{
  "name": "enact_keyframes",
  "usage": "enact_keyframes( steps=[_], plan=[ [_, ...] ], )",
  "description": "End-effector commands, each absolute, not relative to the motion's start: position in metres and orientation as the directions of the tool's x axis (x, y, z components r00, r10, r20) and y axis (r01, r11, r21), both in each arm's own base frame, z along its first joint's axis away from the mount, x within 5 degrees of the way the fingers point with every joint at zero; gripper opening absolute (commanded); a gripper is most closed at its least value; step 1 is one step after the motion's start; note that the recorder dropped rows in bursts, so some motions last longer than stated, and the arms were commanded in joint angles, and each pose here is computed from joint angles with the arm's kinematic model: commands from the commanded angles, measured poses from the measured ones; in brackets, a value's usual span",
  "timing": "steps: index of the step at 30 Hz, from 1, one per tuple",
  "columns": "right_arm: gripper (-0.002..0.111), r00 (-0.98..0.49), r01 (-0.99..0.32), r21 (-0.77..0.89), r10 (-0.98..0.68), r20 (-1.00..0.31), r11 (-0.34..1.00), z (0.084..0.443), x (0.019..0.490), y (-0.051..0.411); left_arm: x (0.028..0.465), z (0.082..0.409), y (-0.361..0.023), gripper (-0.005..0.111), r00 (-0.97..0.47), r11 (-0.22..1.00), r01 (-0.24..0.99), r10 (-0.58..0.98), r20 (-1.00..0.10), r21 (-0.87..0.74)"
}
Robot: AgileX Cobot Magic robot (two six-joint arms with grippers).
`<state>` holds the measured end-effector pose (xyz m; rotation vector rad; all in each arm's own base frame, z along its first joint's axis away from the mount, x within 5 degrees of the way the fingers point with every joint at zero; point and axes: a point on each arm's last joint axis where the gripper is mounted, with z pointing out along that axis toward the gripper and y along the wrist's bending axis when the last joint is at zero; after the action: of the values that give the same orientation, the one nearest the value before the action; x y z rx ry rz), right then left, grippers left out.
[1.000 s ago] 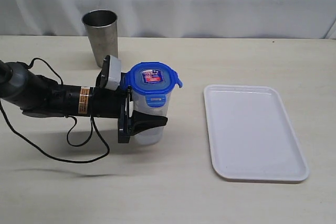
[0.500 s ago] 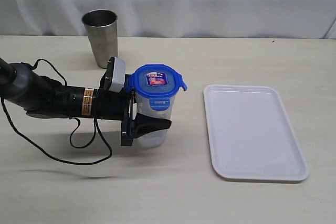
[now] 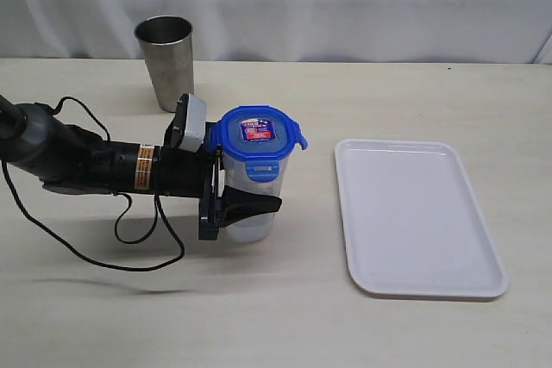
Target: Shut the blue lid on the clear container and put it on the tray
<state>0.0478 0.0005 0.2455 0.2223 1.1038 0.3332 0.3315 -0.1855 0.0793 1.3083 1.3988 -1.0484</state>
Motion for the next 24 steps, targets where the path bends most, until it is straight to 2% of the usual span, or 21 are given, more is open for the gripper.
enact_keyframes(
  steps=[1,3,7,10,14,17,19,20,21,22,23,24],
  plan=[
    [0.005,0.426,-0.249,0.313,0.394,-0.815,0.917,0.268,0.042,0.008,0.331,0.081,-0.188,0.000,0.007,0.053,0.998,0.216,-0.976,0.019],
    [0.009,0.423,-0.261,0.304,0.391,-0.817,0.916,0.289,0.043,0.009,0.331,0.081,-0.188,0.000,0.007,0.053,0.998,0.216,-0.976,0.019],
    [0.026,0.386,-0.237,0.265,0.341,-0.857,0.935,0.325,0.058,0.010,0.331,0.081,-0.188,0.000,0.007,0.053,0.998,0.216,-0.976,0.019],
    [0.039,0.337,-0.209,0.178,0.242,-0.910,0.962,0.349,0.079,0.012,0.331,0.081,-0.188,0.000,0.007,0.053,0.998,0.216,-0.976,0.019],
    [0.036,0.371,-0.299,-0.050,0.068,-0.926,0.953,0.375,0.104,0.026,0.331,0.081,-0.188,0.000,0.007,0.053,0.998,0.216,-0.976,0.019],
    [0.035,0.313,-0.230,-0.183,-0.106,-0.944,0.956,0.386,0.132,0.023,0.331,0.081,-0.188,0.000,0.007,0.053,0.998,0.216,-0.976,0.019],
    [0.035,0.144,-0.085,-0.196,-0.183,-0.973,0.977,0.387,0.169,0.007,0.331,0.081,-0.188,0.000,0.008,0.051,0.999,0.217,-0.976,0.019],
    [0.035,-0.010,0.033,-0.151,-0.150,-0.989,0.988,0.385,0.193,-0.008,0.331,0.081,-0.188,0.000,0.008,0.051,0.999,0.217,-0.976,0.019],
    [0.035,-0.098,0.104,-0.112,-0.101,-0.990,0.988,0.381,0.207,-0.016,0.331,0.081,-0.188,0.000,0.008,0.051,0.999,0.217,-0.976,0.019],
    [0.035,-0.267,0.226,-0.112,-0.049,-0.963,0.968,0.372,0.226,-0.029,0.331,0.081,-0.188,0.000,0.008,0.051,0.999,0.217,-0.976,0.019],
    [0.035,-0.356,0.270,-0.124,-0.021,-0.934,0.955,0.365,0.237,-0.034,0.330,0.081,-0.188,0.000,0.009,0.049,0.999,0.218,-0.976,0.020],
    [0.035,-0.507,0.311,-0.145,0.035,-0.861,0.939,0.355,0.253,-0.039,0.330,0.081,-0.188,0.000,0.009,0.049,0.999,0.218,-0.976,0.020]
  ],
)
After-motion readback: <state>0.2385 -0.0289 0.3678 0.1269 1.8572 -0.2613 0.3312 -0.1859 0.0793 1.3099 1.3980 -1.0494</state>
